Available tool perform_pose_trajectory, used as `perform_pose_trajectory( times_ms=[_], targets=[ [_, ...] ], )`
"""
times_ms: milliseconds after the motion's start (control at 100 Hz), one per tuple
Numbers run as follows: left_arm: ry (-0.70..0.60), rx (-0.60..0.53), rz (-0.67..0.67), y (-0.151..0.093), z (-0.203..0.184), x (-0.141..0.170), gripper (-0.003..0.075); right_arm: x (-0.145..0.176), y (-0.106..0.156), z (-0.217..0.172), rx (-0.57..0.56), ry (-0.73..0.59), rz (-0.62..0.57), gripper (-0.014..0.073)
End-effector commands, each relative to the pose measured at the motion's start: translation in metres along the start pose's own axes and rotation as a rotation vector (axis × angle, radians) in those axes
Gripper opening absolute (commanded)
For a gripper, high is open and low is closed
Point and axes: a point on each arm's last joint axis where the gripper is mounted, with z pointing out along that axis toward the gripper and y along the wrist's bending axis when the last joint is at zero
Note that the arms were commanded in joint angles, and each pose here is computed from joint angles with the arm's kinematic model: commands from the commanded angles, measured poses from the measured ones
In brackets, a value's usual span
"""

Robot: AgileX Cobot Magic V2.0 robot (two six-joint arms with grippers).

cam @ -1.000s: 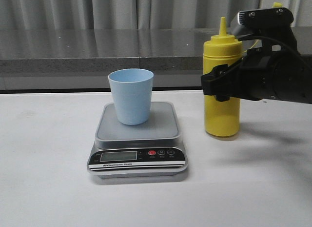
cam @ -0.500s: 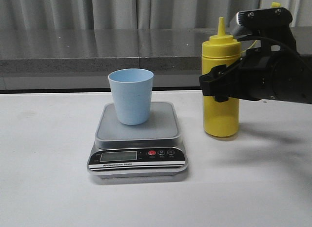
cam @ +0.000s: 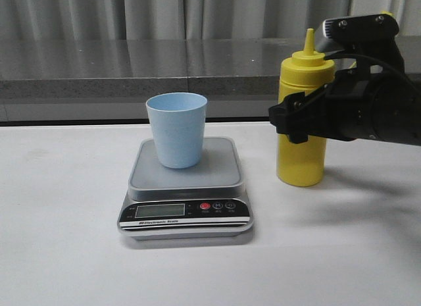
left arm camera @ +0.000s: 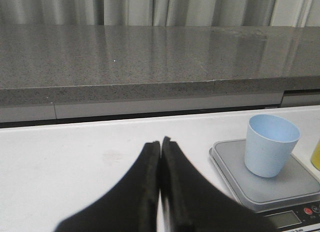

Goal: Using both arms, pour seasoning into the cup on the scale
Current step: 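Lower the upright bottle onto the table with the right gripper, then open the right gripper and withdraw it from the bottle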

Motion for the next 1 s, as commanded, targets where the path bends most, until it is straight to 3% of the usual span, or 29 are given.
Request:
perform_pose_trajectory(
  times_ms=[0,990],
  targets=[
    [-0.102,-0.008,-0.017,0.000,-0.002,-0.017,-0.0020,-0.018,-0.002,-0.005,0.008,-0.128,0.001,0.0597],
    [-0.102,-0.008,-0.017,0.000,-0.002,-0.017,-0.0020,0.004,-0.002,-0.036,0.029,-0.102,0.020,0.0597]
  ],
)
